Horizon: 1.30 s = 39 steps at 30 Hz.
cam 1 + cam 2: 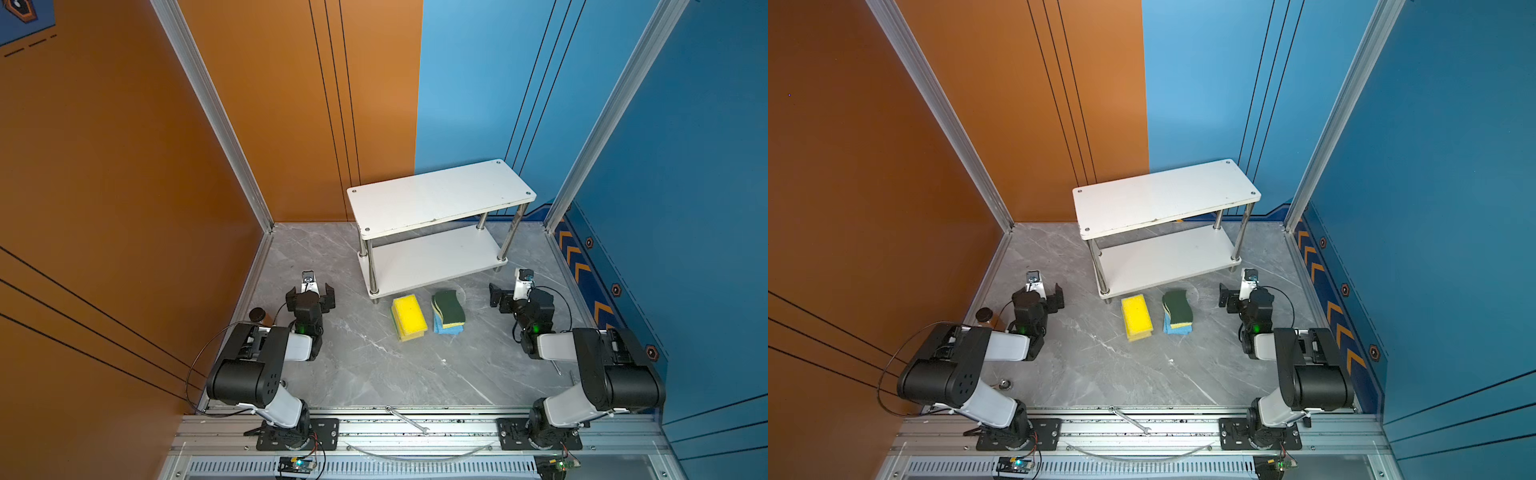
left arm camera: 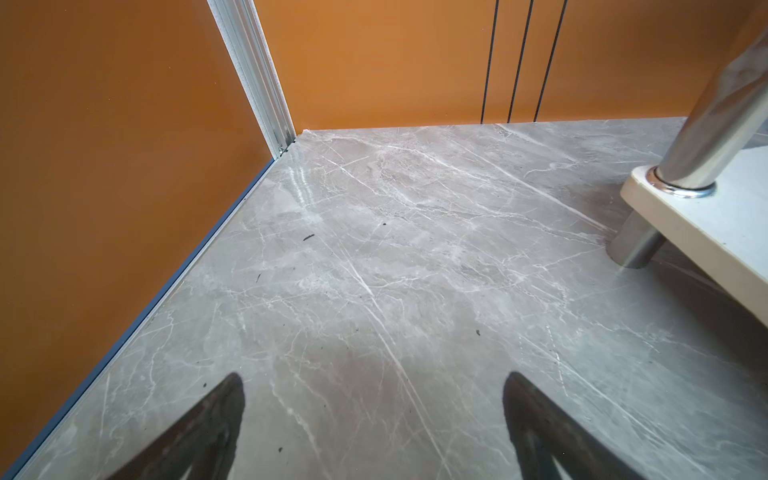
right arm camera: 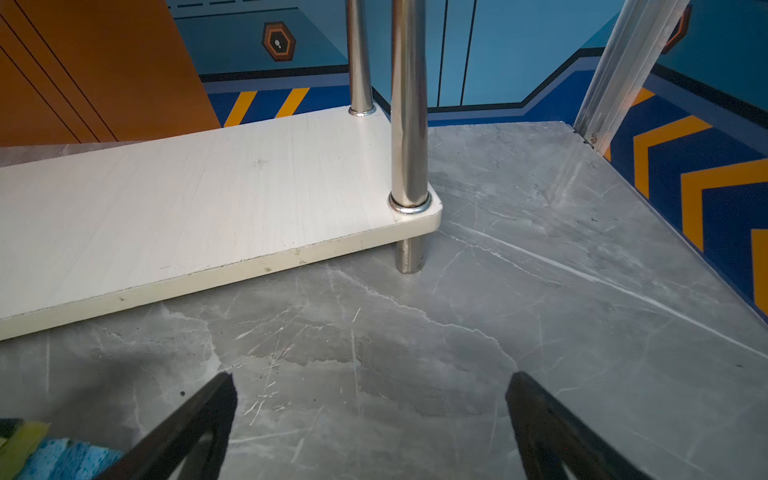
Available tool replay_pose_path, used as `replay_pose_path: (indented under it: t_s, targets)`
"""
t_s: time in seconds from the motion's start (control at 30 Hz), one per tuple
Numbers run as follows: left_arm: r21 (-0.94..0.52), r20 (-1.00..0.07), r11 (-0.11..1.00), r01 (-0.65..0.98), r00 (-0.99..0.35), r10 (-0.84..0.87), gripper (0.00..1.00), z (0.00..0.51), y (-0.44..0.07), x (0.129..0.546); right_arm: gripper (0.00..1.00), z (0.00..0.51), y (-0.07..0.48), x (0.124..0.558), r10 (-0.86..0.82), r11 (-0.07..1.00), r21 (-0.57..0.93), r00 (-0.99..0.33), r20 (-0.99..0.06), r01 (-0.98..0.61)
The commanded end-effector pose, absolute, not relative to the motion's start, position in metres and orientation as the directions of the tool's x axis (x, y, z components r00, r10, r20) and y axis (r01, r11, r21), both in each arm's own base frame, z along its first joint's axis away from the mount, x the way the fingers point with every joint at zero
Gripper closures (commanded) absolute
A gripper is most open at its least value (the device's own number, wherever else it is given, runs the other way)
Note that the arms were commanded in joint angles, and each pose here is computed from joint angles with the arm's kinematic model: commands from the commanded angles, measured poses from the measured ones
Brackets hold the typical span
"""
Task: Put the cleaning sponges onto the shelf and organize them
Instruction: 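Move the right gripper toward the yellow sponge block in front of the shelf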
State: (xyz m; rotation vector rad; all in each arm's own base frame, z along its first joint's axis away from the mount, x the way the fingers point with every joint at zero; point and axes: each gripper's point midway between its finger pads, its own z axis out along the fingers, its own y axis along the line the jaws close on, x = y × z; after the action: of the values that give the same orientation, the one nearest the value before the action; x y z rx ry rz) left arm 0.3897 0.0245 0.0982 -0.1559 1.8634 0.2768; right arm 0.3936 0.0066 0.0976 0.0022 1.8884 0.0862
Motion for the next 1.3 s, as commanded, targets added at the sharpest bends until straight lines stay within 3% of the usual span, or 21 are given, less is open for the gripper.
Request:
replay_pose_path:
  t_s: [0.0, 0.43, 0.77, 0.97, 1.13, 1.27]
  targets:
    - [0.125, -0.951, 0.961, -0.248, -0.306, 0.045, 0.02, 0.096, 0.024, 0.387, 0.0, 0.095, 0.009, 0.392, 0.032, 0.997, 0.054, -0.312, -0.949, -0.06]
    - [0.124, -0.953, 0.959, -0.254, -0.3, 0.044, 0.02, 0.098, 0.024, 0.387, 0.0, 0.097, 0.007, 0.391, 0.024, 0.999, 0.036, -0.303, -0.953, -0.032]
    - [0.145, -0.961, 0.944, -0.297, -0.27, 0.063, 0.02, 0.105, 0.025, 0.381, 0.0, 0.145, 0.0, 0.376, 0.077, 0.997, 0.063, -0.334, -0.939, 0.052]
    - [0.149, -0.974, 0.942, -0.302, -0.209, 0.087, 0.02, 0.127, 0.022, 0.366, 0.0, 0.17, 0.033, 0.364, 0.119, 0.985, 0.161, -0.443, -0.888, -0.058]
    - [0.23, -0.965, 0.943, -0.241, -0.182, 0.189, 0.02, 0.158, -0.005, 0.362, 0.0, 0.19, 0.076, 0.353, 0.123, 0.964, 0.217, -0.471, -0.874, -0.15]
    - [0.194, -0.973, 0.967, -0.162, -0.158, 0.169, 0.02, 0.186, -0.033, 0.36, 0.0, 0.194, 0.112, 0.342, 0.123, 0.951, 0.245, -0.497, -0.859, -0.189]
